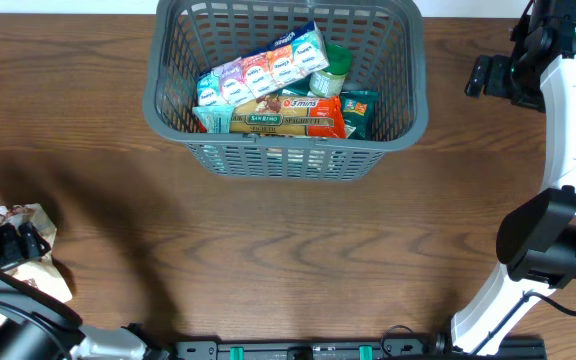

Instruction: Pack container

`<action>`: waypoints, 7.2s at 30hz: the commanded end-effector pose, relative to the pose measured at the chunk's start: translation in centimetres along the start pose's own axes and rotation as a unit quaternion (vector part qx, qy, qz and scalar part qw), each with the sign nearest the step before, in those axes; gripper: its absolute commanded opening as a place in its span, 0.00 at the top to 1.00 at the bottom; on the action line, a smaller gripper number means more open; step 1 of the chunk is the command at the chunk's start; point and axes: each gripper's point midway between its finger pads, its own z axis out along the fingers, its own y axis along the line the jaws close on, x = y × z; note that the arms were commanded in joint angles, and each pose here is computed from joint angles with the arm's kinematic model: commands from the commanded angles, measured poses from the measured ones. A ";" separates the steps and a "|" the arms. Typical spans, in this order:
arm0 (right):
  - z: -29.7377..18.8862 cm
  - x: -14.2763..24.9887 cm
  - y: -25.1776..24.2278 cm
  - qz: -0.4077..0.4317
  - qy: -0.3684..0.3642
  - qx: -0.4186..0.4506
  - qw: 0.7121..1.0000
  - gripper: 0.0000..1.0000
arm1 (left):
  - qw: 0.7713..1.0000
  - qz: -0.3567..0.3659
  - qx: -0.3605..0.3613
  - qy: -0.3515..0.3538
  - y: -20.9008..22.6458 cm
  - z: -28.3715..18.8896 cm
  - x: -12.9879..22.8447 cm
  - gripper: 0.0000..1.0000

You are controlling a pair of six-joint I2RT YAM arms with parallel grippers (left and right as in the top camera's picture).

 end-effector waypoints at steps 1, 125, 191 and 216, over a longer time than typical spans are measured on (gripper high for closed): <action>0.2 0.2 0.3 0.006 0.005 -0.002 1.000 0.01 | 1.000 -0.003 0.005 0.009 0.5 1.1 0.3 0.01; -1.7 -3.4 1.5 -0.056 -0.074 -0.009 0.996 0.01 | 0.737 0.578 0.079 -0.342 -46.9 -26.2 -10.4 0.02; -6.5 25.9 2.5 -0.140 -0.172 -0.081 0.972 0.01 | 0.777 0.322 0.127 -0.526 -27.2 -21.8 6.0 0.01; -7.6 21.7 5.9 -0.123 -0.509 -0.161 0.836 0.01 | 0.777 0.322 0.127 -0.526 -27.2 -21.8 6.0 0.01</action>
